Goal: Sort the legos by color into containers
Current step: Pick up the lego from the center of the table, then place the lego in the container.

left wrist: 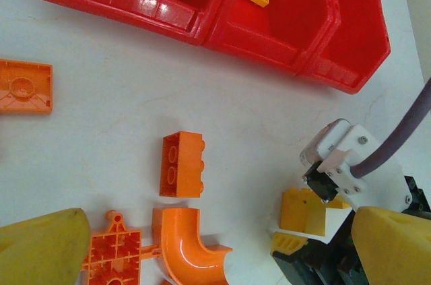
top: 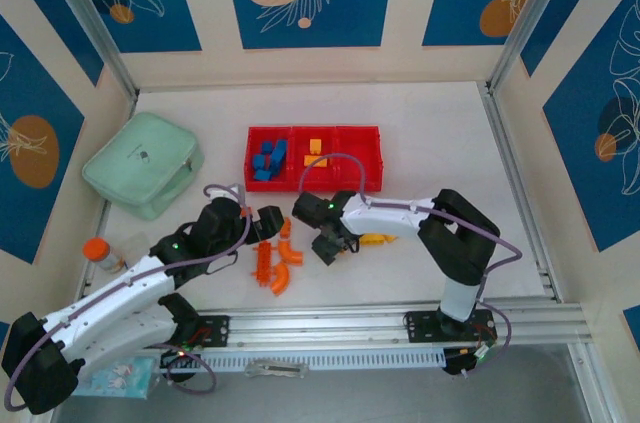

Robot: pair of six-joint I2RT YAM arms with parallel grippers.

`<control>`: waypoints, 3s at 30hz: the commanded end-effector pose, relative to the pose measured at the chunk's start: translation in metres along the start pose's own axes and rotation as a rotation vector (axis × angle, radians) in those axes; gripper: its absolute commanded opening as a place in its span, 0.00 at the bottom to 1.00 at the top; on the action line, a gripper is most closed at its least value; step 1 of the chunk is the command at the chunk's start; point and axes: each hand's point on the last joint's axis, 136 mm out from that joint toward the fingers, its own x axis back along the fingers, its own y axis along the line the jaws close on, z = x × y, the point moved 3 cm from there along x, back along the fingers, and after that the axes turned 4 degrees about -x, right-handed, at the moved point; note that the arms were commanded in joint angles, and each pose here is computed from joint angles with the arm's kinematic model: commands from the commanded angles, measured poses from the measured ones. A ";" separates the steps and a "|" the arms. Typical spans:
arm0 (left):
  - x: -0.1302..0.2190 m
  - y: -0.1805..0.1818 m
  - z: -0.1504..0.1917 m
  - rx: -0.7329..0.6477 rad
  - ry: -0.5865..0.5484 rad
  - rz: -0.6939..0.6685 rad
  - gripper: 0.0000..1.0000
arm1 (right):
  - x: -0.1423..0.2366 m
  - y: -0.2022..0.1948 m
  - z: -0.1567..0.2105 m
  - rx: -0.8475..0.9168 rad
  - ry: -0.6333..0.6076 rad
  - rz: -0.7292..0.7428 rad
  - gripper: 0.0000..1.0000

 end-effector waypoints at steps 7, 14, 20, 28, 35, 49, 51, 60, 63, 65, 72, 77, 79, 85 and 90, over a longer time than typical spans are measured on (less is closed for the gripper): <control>-0.003 0.000 0.000 0.005 -0.017 -0.005 0.99 | -0.003 0.002 -0.006 -0.016 -0.011 -0.025 0.62; -0.002 -0.002 -0.002 0.001 -0.021 0.003 0.99 | 0.010 -0.001 -0.010 -0.029 -0.039 -0.034 0.54; 0.006 -0.004 -0.012 -0.029 -0.055 -0.011 0.99 | 0.040 -0.008 -0.028 -0.068 -0.102 -0.044 0.54; 0.016 -0.003 -0.036 -0.059 -0.099 -0.040 0.99 | 0.066 -0.038 -0.096 -0.215 -0.245 -0.052 0.54; 0.015 0.000 -0.055 -0.043 -0.099 -0.039 0.99 | 0.062 -0.071 -0.166 -0.297 -0.358 -0.020 0.54; 0.012 0.008 -0.073 -0.018 -0.090 -0.041 0.99 | 0.044 -0.109 -0.243 -0.338 -0.415 0.044 0.73; 0.014 0.008 -0.073 -0.023 -0.085 -0.046 0.99 | 0.058 -0.106 -0.241 -0.336 -0.442 0.021 0.75; 0.008 -0.002 -0.058 -0.011 -0.040 0.033 0.99 | 0.100 -0.096 -0.163 -0.399 -0.409 -0.088 0.79; 0.002 -0.007 -0.047 -0.024 -0.014 0.049 0.99 | 0.098 -0.096 -0.127 -0.426 -0.361 -0.090 0.79; -0.002 -0.011 -0.040 -0.036 0.000 0.051 0.99 | 0.095 -0.099 -0.104 -0.456 -0.326 -0.077 0.80; -0.014 -0.027 -0.018 -0.046 0.007 0.106 0.99 | 0.072 -0.096 -0.039 -0.565 -0.209 -0.098 0.80; -0.021 -0.033 -0.007 -0.048 0.014 0.129 0.99 | 0.045 -0.087 -0.015 -0.580 -0.137 -0.118 0.81; -0.024 -0.034 -0.003 -0.052 0.021 0.125 0.99 | 0.036 -0.087 -0.012 -0.584 -0.118 -0.115 0.81; -0.026 -0.039 0.000 -0.057 0.021 0.130 0.99 | 0.016 -0.087 -0.012 -0.565 -0.077 -0.097 0.79; -0.027 -0.038 0.002 -0.057 0.022 0.121 0.99 | -0.002 -0.087 -0.012 -0.552 -0.037 -0.087 0.74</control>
